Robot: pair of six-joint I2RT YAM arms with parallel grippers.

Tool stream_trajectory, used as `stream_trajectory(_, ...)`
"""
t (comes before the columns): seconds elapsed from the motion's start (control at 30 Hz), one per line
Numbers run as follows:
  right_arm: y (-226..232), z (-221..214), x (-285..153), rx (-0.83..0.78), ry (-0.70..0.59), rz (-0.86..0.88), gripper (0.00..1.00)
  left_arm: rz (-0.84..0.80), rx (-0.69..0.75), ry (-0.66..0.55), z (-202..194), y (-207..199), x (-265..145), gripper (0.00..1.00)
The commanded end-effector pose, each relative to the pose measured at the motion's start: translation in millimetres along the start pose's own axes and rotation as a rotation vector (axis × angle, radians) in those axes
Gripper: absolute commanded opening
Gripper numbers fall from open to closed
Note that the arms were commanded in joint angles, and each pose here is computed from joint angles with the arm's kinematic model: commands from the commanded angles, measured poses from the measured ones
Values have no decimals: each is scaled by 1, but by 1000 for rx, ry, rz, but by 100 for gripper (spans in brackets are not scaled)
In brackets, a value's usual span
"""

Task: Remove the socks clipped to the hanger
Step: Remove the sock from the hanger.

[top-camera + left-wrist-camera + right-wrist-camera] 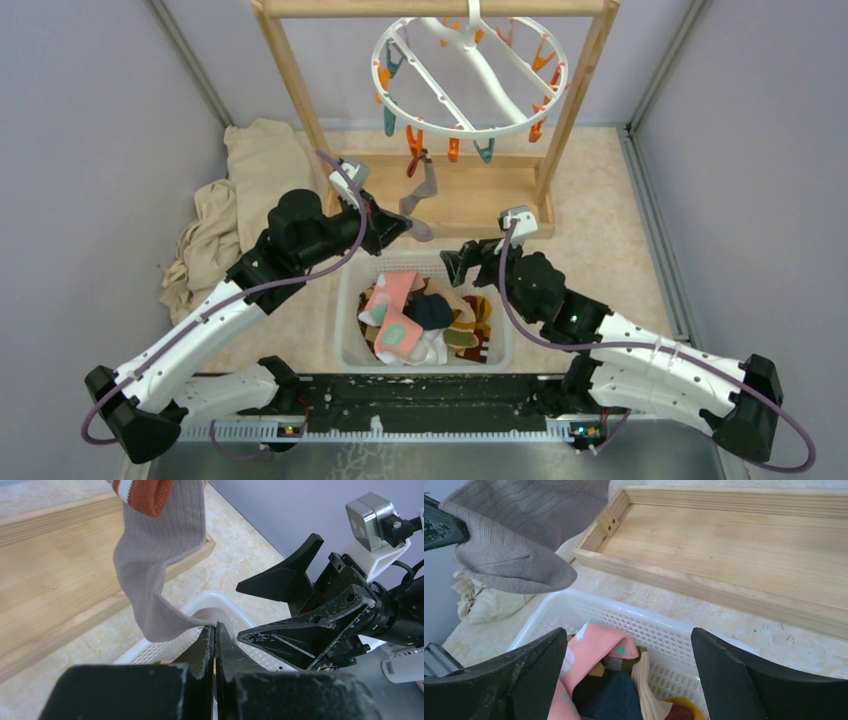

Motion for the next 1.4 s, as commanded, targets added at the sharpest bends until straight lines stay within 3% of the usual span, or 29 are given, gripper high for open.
stream_trajectory(0.0, 6, 26, -2, 39, -82, 26, 94, -37, -20, 13, 0, -7, -1, 0)
stream_trajectory(0.53, 14, 59, 3, 2, -135, 53, 94, -127, -106, 47, -14, -15, -14, 0)
stream_trajectory(0.8, 30, 85, 5, 31, -247, 165, 94, -142, -122, 39, -21, -12, -16, 0)
stream_trajectory(1.07, 42, 104, 36, 64, -281, 167, 94, -170, -142, 46, -25, -14, -17, 0)
stream_trajectory(1.37, 41, 97, 67, 123, -228, 140, 94, -192, -140, 41, -22, -18, -19, 0)
Point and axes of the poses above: each gripper's point midway between its finger pads, its own x axis out along the fingers, its own y axis along the line the jaws close on, z = x × y, the point moved 7 cm from there along -x, back along the fingers, and after that the axes turned 14 degrees about -x, right-handed, at the moved point
